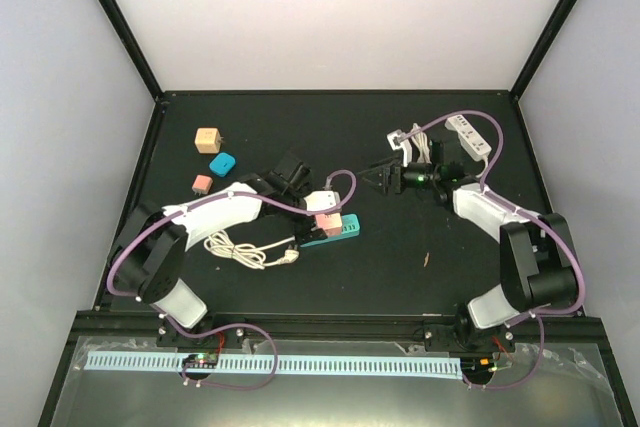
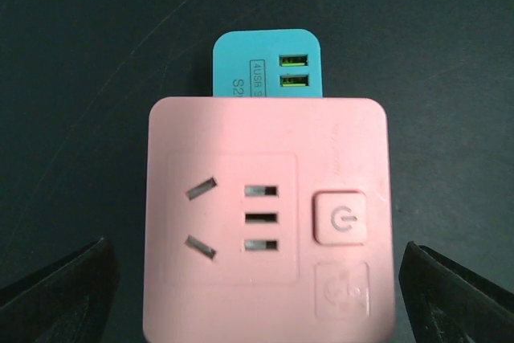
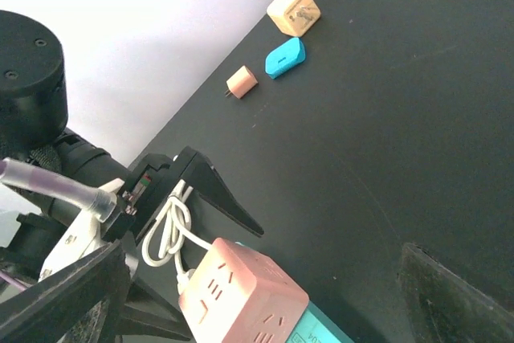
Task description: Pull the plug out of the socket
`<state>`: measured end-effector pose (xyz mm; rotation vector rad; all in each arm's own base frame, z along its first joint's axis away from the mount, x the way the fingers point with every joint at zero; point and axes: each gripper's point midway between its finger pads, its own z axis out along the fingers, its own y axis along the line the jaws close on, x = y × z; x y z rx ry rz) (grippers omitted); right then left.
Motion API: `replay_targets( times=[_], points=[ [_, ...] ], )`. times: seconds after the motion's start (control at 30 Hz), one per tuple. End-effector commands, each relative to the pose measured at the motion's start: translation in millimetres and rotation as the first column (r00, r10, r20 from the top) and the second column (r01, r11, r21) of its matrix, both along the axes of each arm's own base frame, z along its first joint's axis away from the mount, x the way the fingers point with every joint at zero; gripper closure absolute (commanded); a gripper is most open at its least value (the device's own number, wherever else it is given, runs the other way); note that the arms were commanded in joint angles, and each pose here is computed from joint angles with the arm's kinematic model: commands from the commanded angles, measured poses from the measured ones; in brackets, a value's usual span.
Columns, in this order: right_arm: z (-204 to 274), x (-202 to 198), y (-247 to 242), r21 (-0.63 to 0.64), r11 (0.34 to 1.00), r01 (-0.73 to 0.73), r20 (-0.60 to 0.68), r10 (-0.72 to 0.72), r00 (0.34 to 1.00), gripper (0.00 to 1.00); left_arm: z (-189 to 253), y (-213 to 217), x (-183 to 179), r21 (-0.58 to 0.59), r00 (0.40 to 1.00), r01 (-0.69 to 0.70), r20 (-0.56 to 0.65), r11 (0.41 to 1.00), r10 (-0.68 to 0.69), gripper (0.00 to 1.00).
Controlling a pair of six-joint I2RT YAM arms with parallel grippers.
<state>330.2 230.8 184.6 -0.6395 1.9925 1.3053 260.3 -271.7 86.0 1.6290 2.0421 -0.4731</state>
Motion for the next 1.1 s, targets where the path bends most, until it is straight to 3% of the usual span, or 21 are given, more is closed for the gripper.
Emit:
replay_targets(
  times=[0.0, 0.17, 0.5, 0.73, 1.07],
  points=[
    [-13.8, 1.7, -0.8, 0.022, 1.000, -0.005, -0.052, 0.006, 0.999, 0.09, -0.3, -11.4, 12.8, 0.003, 0.999, -0.017, 0.051, 1.000, 0.017, 0.05],
    [-29.1, 2.9, -1.5, 0.022, 1.000, -0.001, -0.111, 0.004, 0.994, 0.24, -1.3, -16.3, 12.6, -0.001, 0.999, -0.007, 0.054, 1.000, 0.007, 0.17],
    [-66.1, -7.1, 5.6, 0.060, 0.997, -0.043, -0.295, 0.059, 0.954, 0.68, -15.9, -9.4, 0.4, 0.036, 0.999, 0.043, 0.030, 0.998, -0.044, 0.55],
    [-94.5, -31.8, 20.1, 0.010, 0.991, -0.130, -0.403, 0.123, 0.907, 0.83, -16.5, -6.2, -5.3, 0.025, 0.998, 0.049, 0.032, 0.999, -0.050, 0.58],
    [-113.0, -50.5, 43.7, -0.093, 0.977, -0.190, -0.434, 0.132, 0.891, 0.89, -14.7, -6.2, -7.5, 0.010, 0.998, 0.050, 0.039, 0.999, -0.050, 0.62]
  ],
)
